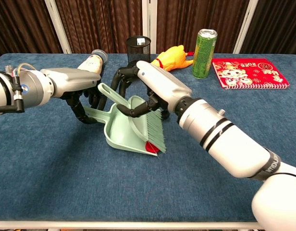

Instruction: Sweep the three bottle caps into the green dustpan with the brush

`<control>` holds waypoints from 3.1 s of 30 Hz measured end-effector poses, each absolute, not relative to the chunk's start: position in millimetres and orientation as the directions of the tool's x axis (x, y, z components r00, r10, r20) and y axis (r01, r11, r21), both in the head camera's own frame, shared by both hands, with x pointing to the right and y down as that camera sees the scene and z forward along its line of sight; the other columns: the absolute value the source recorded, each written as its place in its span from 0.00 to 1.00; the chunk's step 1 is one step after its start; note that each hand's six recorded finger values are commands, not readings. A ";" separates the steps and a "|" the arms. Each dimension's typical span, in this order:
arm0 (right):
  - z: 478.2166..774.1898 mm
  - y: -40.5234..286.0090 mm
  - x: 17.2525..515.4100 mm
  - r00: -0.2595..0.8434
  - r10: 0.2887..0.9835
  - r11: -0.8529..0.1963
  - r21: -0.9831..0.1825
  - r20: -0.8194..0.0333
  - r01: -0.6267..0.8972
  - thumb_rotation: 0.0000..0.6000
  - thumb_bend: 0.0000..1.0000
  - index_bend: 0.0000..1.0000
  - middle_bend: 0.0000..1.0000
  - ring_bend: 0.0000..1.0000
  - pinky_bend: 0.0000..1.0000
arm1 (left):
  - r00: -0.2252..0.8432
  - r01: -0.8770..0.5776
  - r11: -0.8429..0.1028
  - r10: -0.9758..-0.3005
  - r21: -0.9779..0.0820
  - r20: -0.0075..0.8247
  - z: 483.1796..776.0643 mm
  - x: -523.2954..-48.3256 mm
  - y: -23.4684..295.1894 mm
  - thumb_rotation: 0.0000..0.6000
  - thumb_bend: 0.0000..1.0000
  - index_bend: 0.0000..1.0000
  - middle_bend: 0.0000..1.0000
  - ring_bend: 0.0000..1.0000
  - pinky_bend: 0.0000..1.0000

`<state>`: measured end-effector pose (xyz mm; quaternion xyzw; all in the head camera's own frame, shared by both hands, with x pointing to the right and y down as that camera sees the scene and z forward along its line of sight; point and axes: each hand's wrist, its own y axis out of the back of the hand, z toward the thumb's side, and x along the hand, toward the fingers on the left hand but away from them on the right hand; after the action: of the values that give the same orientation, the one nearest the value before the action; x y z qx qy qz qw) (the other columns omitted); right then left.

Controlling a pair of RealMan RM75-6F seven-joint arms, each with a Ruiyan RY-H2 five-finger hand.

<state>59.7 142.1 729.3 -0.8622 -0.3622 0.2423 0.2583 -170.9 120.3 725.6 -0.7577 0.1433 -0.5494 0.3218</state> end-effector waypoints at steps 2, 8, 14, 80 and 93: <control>729.2 141.1 55.4 0.623 0.749 -0.605 -0.618 -0.226 0.502 1.00 0.63 0.74 0.67 0.31 0.10 | 0.355 0.137 -0.753 -0.570 -0.644 0.741 725.4 -169.4 119.5 1.00 0.36 0.57 0.54 0.37 0.28; 724.3 139.8 47.4 0.644 0.738 -0.614 -0.598 -0.204 0.515 1.00 0.63 0.74 0.67 0.31 0.10 | 0.347 0.145 -0.758 -0.563 -0.636 0.750 728.0 -171.4 121.3 1.00 0.36 0.57 0.54 0.37 0.28; 710.1 131.2 63.6 0.658 0.734 -0.605 -0.602 -0.168 0.521 1.00 0.63 0.74 0.67 0.31 0.10 | 0.340 0.132 -0.765 -0.562 -0.630 0.754 729.2 -176.2 121.0 1.00 0.36 0.57 0.54 0.37 0.28; 722.5 96.4 238.5 0.598 0.597 -0.608 -0.788 -0.535 -0.098 1.00 0.56 0.41 0.47 0.12 0.03 | 0.363 -0.033 -0.714 -0.660 -0.699 0.658 694.8 -183.7 99.7 1.00 0.24 0.23 0.33 0.28 0.28; 737.6 114.4 263.8 0.461 0.601 -0.630 -0.742 -0.653 -0.231 1.00 0.29 0.00 0.16 0.00 0.00 | 0.198 -0.146 -0.533 -0.841 -0.834 0.503 653.2 -300.8 86.6 1.00 0.21 0.24 0.34 0.28 0.26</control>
<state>263.8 114.4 737.6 -0.7487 -0.1234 0.5043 0.4123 -300.8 86.6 653.2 -0.6998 0.3526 -0.5260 0.3306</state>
